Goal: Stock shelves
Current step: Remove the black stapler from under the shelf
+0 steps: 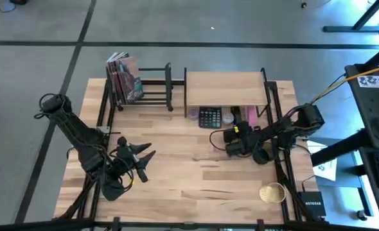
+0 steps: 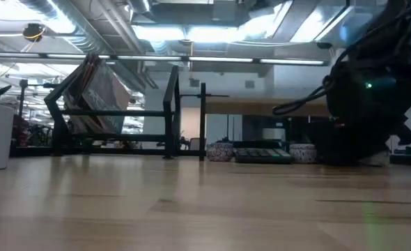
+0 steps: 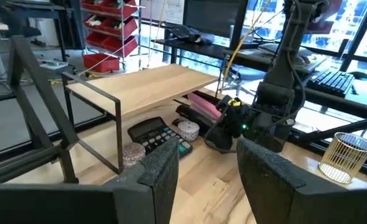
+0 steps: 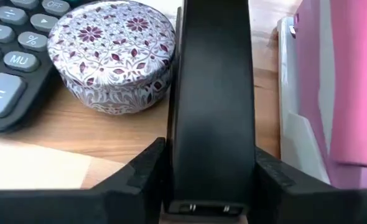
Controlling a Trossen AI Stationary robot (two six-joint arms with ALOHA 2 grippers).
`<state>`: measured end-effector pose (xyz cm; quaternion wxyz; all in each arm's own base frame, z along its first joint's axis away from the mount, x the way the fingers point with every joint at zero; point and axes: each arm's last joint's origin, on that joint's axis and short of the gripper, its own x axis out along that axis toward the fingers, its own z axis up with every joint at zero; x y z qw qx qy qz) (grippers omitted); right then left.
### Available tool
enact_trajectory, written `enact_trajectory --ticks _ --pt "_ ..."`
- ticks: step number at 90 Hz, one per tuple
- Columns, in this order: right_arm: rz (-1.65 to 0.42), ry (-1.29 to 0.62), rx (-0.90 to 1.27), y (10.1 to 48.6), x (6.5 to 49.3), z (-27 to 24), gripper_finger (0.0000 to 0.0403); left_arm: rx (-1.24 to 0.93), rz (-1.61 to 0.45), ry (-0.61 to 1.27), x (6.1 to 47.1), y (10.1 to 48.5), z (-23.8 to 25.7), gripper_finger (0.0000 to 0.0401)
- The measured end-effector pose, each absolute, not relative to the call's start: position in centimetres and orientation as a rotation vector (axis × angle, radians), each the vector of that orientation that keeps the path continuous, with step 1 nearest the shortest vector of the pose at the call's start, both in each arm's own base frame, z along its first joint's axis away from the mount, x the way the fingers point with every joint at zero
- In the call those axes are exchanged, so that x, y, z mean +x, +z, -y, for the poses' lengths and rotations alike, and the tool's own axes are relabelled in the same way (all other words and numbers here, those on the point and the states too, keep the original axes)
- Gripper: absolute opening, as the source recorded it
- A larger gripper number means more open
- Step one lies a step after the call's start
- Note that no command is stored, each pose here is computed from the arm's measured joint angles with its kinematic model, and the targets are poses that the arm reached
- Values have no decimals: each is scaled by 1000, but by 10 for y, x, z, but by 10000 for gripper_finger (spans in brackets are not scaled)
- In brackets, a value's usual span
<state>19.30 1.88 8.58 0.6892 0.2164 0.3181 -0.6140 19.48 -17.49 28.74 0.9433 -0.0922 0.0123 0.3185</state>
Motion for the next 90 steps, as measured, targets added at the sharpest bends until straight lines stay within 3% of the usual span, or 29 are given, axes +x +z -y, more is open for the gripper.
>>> enact_trajectory --ticks 35,71,90 --pt "-1063 -1257 488 139 202 -32 133 -189 -28 646 195 287 175 143" --pt "-1307 -869 465 204 211 -97 116 -198 -50 624 195 287 176 143" --pt "-1322 -635 435 233 211 -134 116 -204 -50 622 195 287 176 143"
